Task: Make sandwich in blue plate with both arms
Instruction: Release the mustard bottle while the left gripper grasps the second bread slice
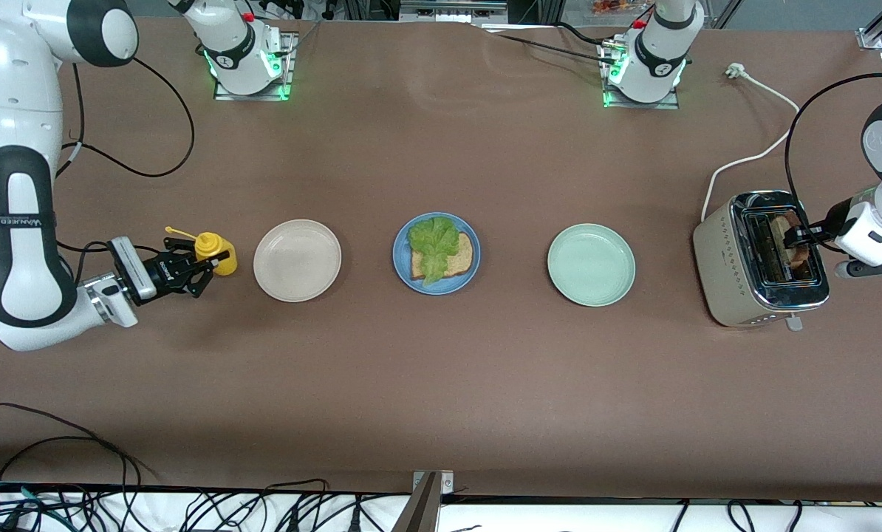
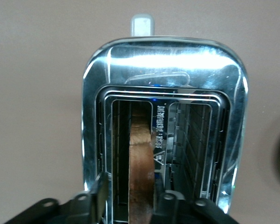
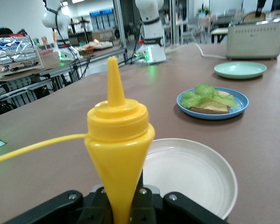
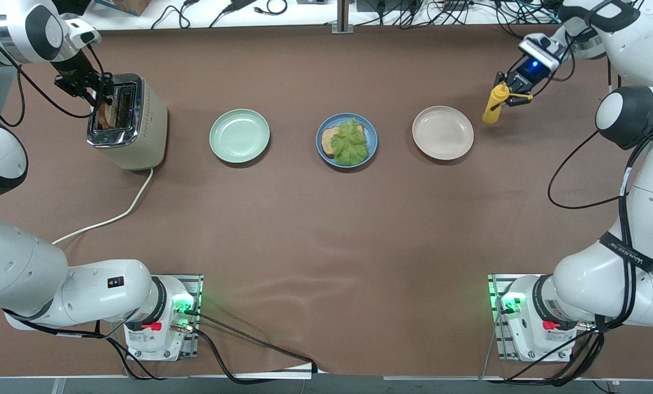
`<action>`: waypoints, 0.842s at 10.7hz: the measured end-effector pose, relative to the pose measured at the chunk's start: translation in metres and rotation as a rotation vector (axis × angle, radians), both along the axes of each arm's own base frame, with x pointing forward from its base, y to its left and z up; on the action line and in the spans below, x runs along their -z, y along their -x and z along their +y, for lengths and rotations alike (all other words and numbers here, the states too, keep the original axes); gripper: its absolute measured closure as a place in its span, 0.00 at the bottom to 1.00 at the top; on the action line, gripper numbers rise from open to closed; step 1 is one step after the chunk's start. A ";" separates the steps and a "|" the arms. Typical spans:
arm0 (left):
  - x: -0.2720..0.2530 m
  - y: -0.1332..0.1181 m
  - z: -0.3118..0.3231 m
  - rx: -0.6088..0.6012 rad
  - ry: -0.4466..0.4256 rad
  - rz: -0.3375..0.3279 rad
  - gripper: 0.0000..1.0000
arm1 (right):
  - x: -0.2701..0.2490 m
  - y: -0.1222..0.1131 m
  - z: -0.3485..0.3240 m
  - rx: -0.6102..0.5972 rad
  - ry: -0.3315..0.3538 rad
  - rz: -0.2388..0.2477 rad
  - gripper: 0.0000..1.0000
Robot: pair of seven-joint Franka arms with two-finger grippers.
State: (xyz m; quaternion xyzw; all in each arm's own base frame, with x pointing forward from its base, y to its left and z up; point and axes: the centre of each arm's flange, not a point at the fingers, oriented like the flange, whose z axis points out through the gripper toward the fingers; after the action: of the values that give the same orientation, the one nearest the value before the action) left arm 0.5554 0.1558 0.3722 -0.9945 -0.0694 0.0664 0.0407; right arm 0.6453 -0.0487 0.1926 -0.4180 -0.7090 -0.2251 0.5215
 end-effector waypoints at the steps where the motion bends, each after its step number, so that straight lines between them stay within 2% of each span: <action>1: 0.000 0.000 0.000 0.003 -0.006 -0.002 0.70 | 0.020 0.006 -0.006 0.006 -0.065 -0.005 0.87; 2: -0.001 -0.001 0.000 0.005 -0.007 -0.004 0.82 | 0.037 0.010 -0.007 0.011 -0.107 -0.004 0.87; 3: -0.001 -0.001 0.000 0.005 -0.008 -0.005 0.88 | 0.050 0.014 -0.006 0.009 -0.131 0.010 0.87; 6: -0.023 -0.006 -0.006 0.017 -0.016 -0.048 0.88 | 0.074 0.024 -0.010 0.014 -0.151 0.053 0.86; 9: -0.083 -0.004 -0.013 0.030 -0.039 -0.150 0.88 | 0.084 0.031 -0.014 0.016 -0.167 0.084 0.83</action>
State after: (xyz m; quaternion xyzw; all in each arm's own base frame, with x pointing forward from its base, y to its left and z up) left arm 0.5597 0.1431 0.4555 -0.9967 -0.0584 -0.0104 0.0555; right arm 0.6144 -0.0624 0.1088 -0.3876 -0.6619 -0.2699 0.5821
